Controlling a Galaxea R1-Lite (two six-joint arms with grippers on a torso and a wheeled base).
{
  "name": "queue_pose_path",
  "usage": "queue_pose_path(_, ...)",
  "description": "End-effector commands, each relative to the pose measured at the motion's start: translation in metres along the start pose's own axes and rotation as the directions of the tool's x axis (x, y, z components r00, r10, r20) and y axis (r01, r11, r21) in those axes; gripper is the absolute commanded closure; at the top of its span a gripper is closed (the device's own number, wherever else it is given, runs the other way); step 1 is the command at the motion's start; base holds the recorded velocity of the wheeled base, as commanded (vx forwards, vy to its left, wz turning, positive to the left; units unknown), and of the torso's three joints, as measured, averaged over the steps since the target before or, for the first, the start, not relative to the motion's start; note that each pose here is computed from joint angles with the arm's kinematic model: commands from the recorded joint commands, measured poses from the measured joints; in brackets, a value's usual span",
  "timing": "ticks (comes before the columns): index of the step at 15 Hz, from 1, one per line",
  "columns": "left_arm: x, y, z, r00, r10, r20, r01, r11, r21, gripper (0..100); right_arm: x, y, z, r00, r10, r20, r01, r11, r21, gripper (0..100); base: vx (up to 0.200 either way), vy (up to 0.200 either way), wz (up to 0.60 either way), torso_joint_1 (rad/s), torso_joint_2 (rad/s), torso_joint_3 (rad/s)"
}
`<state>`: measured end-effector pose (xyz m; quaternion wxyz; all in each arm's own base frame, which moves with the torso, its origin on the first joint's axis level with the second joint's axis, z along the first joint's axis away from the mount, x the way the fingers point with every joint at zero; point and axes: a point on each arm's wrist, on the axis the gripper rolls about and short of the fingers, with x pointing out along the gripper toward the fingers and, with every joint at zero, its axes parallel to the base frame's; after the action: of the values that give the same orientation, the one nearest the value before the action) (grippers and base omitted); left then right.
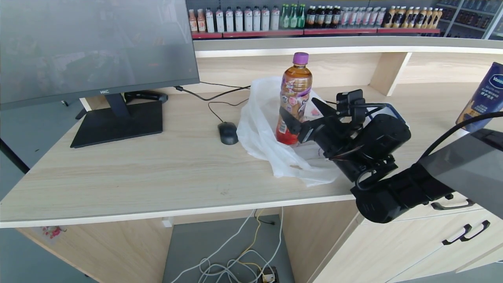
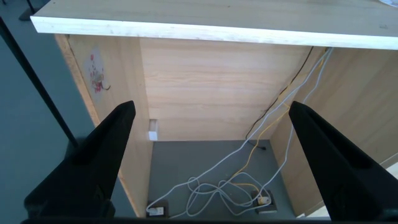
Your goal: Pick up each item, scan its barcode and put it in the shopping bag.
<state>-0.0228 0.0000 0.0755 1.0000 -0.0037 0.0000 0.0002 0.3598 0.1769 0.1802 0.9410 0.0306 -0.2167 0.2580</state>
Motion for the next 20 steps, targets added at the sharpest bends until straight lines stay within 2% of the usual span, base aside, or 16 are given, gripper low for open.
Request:
queue_pose_path(1, 0.000, 0.000, 0.000, 1.000, 0.001, 0.000, -0.001, 1.000, 0.000, 0, -0.023, 0.002, 0.040, 1.000, 0.004, 0.029, -0.004, 1.000, -0.004, 0, 0.000, 0.000, 0.00, 0.000, 0.00, 0.000)
queue_pose_path(5, 0.000, 0.000, 0.000, 1.000, 0.001, 0.000, -0.001, 1.000, 0.000, 0, -0.062, 0.006, 0.079, 0.999, 0.016, 0.037, -0.016, 1.000, -0.009, 0, 0.000, 0.000, 0.00, 0.000, 0.00, 0.000)
queue_pose_path(7, 0.000, 0.000, 0.000, 1.000, 0.001, 0.000, -0.001, 1.000, 0.000, 0, -0.083, 0.008, 0.090, 1.000, 0.016, 0.023, -0.016, 1.000, -0.002, 0, 0.000, 0.000, 0.00, 0.000, 0.00, 0.000)
queue_pose_path(9, 0.000, 0.000, 0.000, 1.000, 0.000, 0.000, 0.000, 1.000, 0.000, 0, -0.101, 0.011, 0.087, 1.000, 0.023, -0.012, -0.023, 1.000, -0.002, 0, 0.000, 0.000, 0.00, 0.000, 0.00, 0.000)
queue_pose_path(10, 0.000, 0.000, 0.000, 1.000, 0.003, 0.000, -0.003, 1.000, 0.000, 0, -0.107, 0.018, 0.097, 0.999, 0.042, 0.025, -0.042, 0.999, 0.004, 0, 0.000, 0.000, 0.00, 0.000, 0.00, 0.000)
queue_pose_path(11, 0.000, 0.000, 0.000, 1.000, 0.000, 0.000, 0.000, 1.000, 0.000, 0, -0.115, 0.018, 0.103, 0.999, 0.042, 0.028, -0.042, 0.999, 0.010, 0, 0.000, 0.000, 0.00, 0.000, 0.00, 0.000)
queue_pose_path(15, 0.000, 0.000, 0.000, 1.000, 0.000, 0.000, 0.000, 1.000, 0.001, 0, -0.165, 0.018, 0.112, 0.999, 0.031, -0.020, -0.029, 0.998, 0.064, 0, 0.000, 0.000, 0.00, 0.000, 0.00, 0.000)
queue_pose_path(20, 0.000, 0.000, 0.000, 1.000, 0.000, 0.000, 0.000, 1.000, 0.001, 0, -0.186, 0.016, 0.120, 1.000, 0.017, -0.015, -0.016, 0.997, 0.080, 0, 0.000, 0.000, 0.00, 0.000, 0.00, 0.000)
